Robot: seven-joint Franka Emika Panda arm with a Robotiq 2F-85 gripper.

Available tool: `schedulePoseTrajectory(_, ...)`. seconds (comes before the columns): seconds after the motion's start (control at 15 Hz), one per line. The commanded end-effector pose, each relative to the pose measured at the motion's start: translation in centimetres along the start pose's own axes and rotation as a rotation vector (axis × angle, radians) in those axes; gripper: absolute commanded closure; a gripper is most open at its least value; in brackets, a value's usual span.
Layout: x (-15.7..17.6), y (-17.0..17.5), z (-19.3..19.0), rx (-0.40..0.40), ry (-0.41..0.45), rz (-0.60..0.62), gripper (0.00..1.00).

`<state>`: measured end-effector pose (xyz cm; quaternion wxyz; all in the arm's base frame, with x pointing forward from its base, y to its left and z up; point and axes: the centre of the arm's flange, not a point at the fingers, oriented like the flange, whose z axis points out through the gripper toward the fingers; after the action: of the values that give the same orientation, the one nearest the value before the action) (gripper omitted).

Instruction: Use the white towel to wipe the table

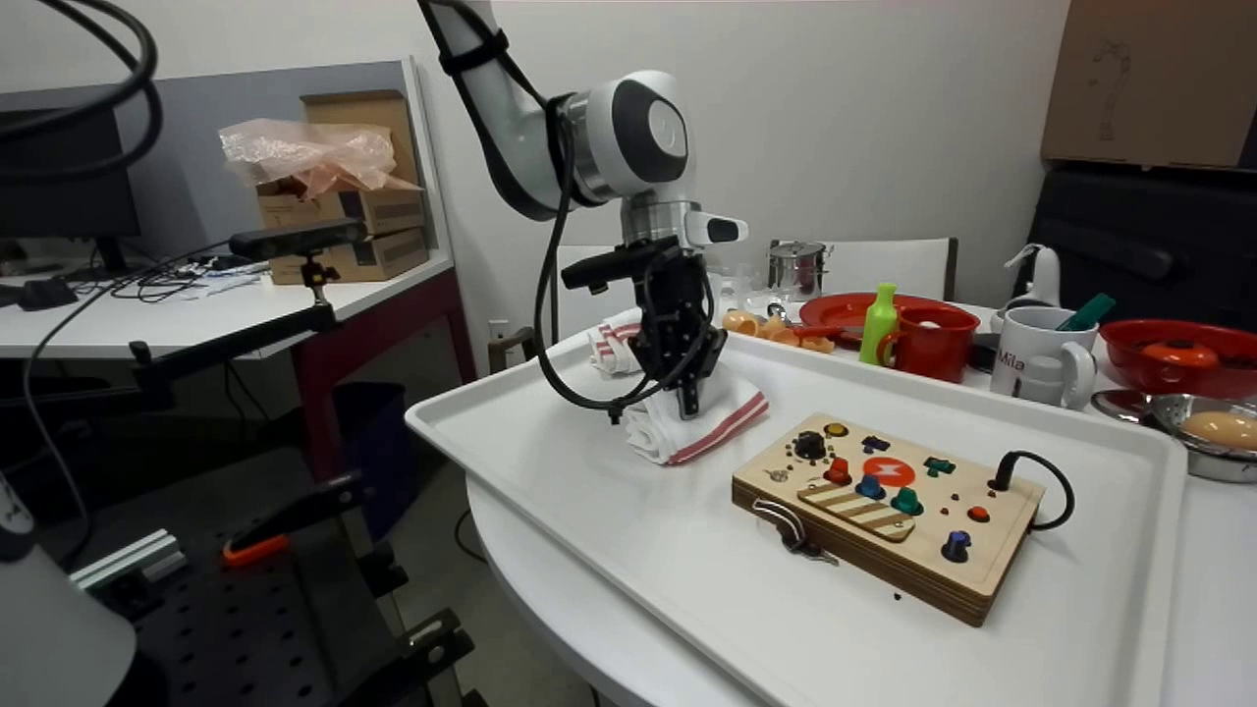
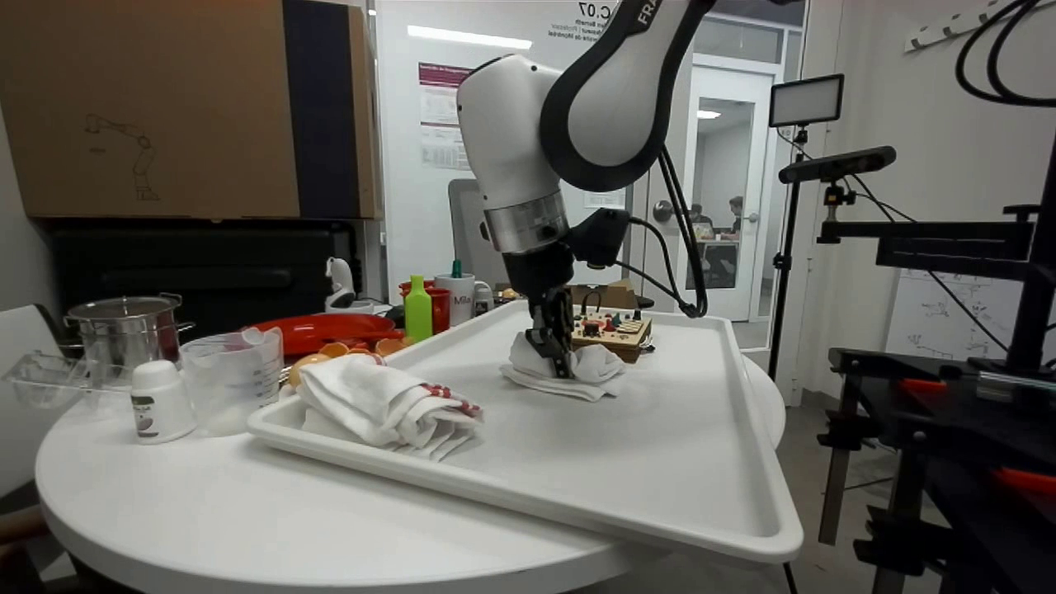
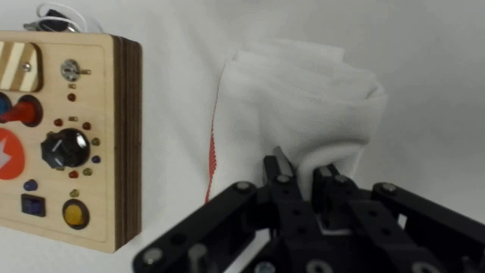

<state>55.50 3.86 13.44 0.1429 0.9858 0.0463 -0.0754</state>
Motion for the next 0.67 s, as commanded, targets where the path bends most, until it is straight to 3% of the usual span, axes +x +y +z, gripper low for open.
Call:
schedulePoseTrajectory(0.0, 1.7, 1.1, 2.1, -0.009, -0.034, 0.070, 0.97)
schedulePoseTrajectory(0.6, 0.3, -2.6, -0.3, 0.020, -0.026, 0.025, 0.97)
